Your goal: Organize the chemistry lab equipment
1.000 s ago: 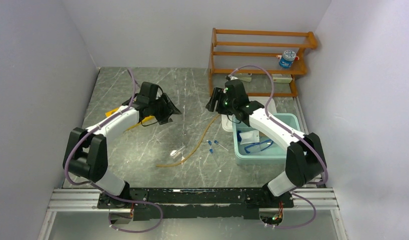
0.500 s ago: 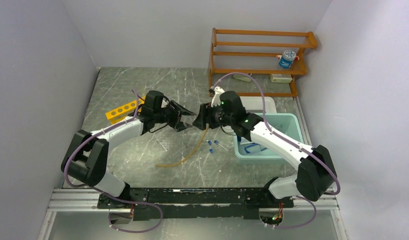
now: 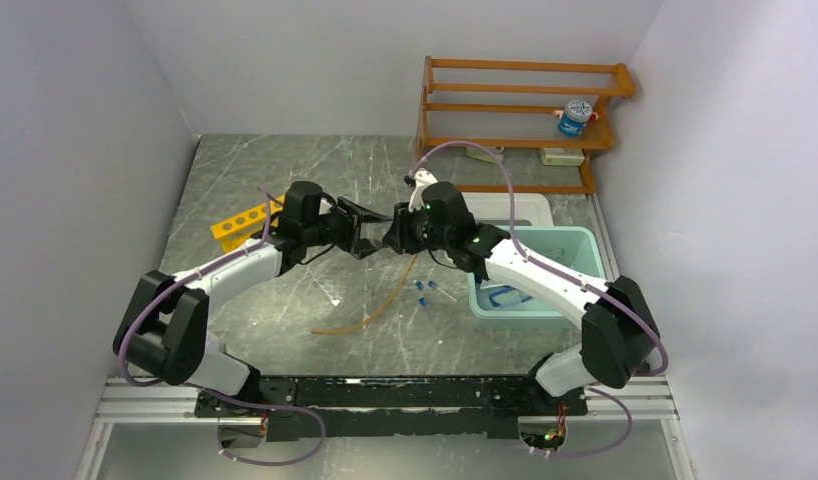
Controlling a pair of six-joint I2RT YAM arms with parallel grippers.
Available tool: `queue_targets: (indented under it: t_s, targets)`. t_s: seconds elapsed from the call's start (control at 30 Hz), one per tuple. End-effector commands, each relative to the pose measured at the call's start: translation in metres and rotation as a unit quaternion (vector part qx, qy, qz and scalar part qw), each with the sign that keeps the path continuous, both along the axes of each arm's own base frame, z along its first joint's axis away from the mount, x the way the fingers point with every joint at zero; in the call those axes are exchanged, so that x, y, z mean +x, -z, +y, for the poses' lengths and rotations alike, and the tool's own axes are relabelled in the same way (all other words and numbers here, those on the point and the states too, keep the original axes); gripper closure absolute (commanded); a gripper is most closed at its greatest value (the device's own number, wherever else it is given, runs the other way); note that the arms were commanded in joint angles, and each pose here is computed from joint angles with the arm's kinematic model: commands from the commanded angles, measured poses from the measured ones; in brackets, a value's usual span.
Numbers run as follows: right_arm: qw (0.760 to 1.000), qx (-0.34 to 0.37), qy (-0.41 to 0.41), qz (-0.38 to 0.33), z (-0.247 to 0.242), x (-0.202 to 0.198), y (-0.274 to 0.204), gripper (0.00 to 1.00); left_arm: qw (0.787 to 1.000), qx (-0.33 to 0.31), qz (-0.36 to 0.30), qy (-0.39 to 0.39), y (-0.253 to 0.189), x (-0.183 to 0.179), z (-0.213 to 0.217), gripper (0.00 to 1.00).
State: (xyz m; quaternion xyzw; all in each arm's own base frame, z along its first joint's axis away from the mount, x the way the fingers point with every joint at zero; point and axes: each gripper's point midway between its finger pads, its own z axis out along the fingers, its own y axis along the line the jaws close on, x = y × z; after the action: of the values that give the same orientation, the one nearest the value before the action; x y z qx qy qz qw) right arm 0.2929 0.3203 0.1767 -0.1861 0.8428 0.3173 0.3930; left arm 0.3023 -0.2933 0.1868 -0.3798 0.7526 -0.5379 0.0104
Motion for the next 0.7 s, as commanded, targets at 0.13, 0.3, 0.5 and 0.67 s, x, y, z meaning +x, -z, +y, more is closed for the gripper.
queue_targets:
  t_s: [0.13, 0.3, 0.5, 0.67]
  targets:
    - [0.998, 0.027, 0.032, -0.042, 0.009, 0.018, -0.031, 0.8, 0.999, -0.025, 0.008, 0.02, -0.011, -0.011, -0.005, 0.5]
    - [0.998, 0.031, 0.05, -0.021, 0.008, 0.019, -0.031, 0.95, 0.999, -0.022, 0.002, 0.03, -0.01, -0.01, -0.007, 0.28]
    - [0.996, 0.018, 0.088, 0.012, -0.01, 0.02, -0.039, 1.0, 0.998, 0.031, -0.045, 0.042, -0.012, 0.001, 0.0, 0.11]
    - [0.99, 0.005, 0.128, 0.056, -0.044, 0.017, -0.042, 1.0, 0.99, 0.086, -0.103, 0.032, -0.019, 0.019, 0.021, 0.03]
